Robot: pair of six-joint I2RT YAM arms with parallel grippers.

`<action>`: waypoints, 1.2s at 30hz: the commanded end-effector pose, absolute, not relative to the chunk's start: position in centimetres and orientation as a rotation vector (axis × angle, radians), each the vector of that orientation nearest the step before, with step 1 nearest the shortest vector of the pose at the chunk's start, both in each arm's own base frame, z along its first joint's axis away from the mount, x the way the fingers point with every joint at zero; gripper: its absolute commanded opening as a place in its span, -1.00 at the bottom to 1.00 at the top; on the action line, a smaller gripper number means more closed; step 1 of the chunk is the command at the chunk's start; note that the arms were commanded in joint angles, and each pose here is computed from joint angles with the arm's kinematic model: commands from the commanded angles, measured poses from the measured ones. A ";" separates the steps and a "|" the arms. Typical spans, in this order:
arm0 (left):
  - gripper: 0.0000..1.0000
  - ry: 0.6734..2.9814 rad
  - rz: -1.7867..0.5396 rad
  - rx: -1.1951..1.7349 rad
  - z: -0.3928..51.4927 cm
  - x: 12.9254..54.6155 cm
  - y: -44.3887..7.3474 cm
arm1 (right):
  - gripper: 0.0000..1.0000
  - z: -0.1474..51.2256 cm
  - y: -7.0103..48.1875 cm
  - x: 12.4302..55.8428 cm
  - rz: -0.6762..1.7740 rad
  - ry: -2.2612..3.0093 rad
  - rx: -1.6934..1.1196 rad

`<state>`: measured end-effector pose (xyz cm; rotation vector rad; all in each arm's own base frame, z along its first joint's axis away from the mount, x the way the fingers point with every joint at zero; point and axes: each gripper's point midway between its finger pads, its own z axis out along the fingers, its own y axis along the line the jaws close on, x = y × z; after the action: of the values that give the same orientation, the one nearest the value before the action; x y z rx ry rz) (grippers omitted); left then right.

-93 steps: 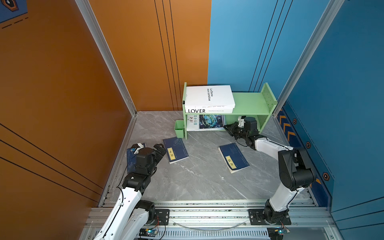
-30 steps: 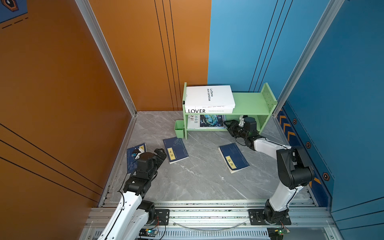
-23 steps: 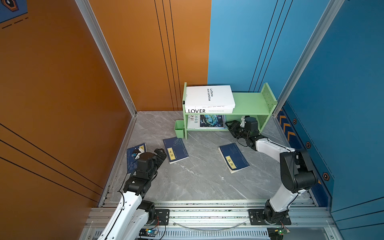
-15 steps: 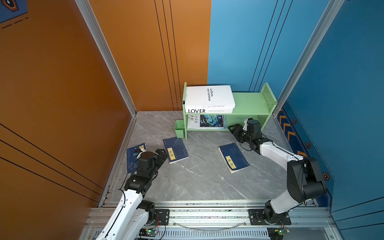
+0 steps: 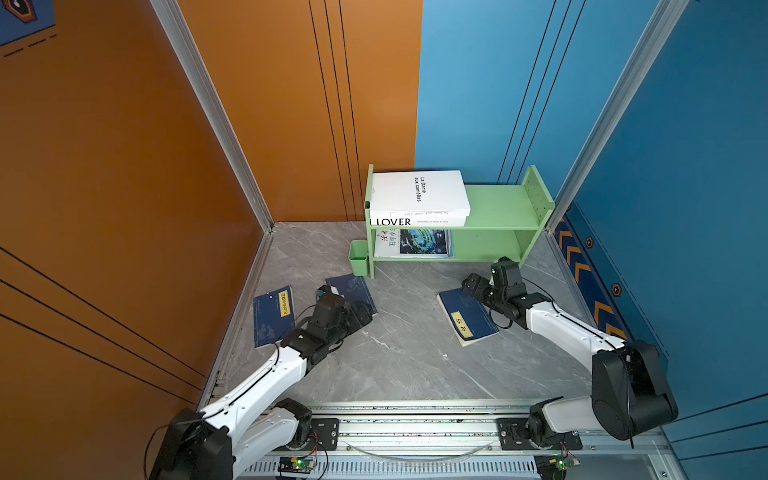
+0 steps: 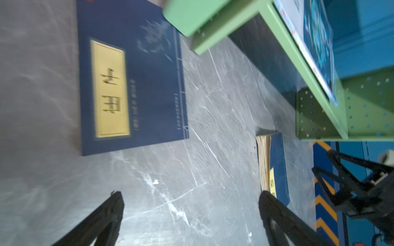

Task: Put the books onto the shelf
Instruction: 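Release the magazine and move both grippers to the blue paperback nearest the shelf, then grasp the blue paperback's edges with both grippers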

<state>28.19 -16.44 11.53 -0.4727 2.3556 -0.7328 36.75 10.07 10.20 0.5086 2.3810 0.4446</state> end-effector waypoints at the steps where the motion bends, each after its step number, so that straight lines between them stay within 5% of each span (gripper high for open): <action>1: 0.99 2.325 -0.760 -0.346 12.6 29.6 -20.9 | 1.00 7.2 7.7 35.3 0.348 2.451 0.566; 14: 0.86 2.522 -0.920 -0.123 7.9 31.9 -39.8 | 1.00 3.5 6.5 33.5 0.386 2.576 0.568; 24: 0.75 2.624 -0.744 -0.186 3.9 31.9 -41.7 | 0.96 1.6 7.8 31.9 0.467 2.676 0.534; 36: 0.62 2.663 -0.869 -0.290 0.7 32.8 -42.2 | 0.73 4.6 14.0 33.4 1.109 2.508 0.587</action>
<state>34.05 -43.19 5.00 -0.2428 2.5514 -0.8883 35.28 10.37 4.60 0.5619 2.4700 0.8165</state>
